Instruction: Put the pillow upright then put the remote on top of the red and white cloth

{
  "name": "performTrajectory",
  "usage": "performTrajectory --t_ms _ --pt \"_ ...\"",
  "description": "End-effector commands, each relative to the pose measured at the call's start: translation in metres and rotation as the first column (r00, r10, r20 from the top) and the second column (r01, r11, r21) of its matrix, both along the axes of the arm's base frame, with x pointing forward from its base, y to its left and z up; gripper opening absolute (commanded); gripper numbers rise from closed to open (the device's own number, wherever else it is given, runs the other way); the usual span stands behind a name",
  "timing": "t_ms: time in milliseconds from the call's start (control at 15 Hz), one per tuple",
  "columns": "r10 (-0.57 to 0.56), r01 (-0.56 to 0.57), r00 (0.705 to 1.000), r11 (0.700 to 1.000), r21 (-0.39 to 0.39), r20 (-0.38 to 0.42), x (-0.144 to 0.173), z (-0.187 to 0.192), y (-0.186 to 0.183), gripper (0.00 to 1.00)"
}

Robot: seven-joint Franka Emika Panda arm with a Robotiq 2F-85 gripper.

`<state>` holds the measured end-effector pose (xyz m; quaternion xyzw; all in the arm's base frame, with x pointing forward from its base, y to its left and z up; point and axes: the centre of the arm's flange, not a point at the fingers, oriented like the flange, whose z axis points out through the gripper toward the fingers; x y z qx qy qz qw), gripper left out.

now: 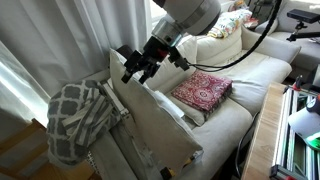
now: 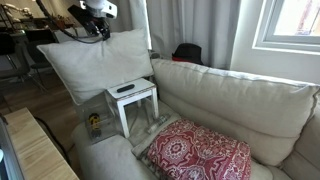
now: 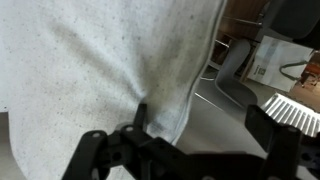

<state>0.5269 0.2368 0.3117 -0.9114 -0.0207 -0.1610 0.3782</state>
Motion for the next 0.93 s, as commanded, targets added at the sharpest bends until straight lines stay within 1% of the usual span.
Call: performTrajectory --t_ms 0,67,267,467,533,667,867 --pt "-0.054 0.053 0.998 0.994 -0.1 -0.012 0.01 -0.002 -0.006 1.0" --pt "-0.073 0.073 0.997 0.988 -0.135 0.002 0.013 -0.004 -0.009 1.0" --pt "-0.125 0.13 0.991 0.971 -0.199 0.039 0.02 -0.007 -0.017 1.0" --pt "-0.158 0.165 0.986 0.958 -0.236 0.052 0.025 -0.009 -0.025 1.0" --pt "-0.159 0.165 0.986 0.958 -0.232 0.044 0.025 -0.008 -0.029 1.0" --pt "-0.151 0.149 0.989 0.969 -0.198 0.006 0.025 -0.001 -0.04 1.0" --pt "-0.139 0.134 0.99 0.98 -0.147 -0.028 0.024 0.011 -0.052 1.0"
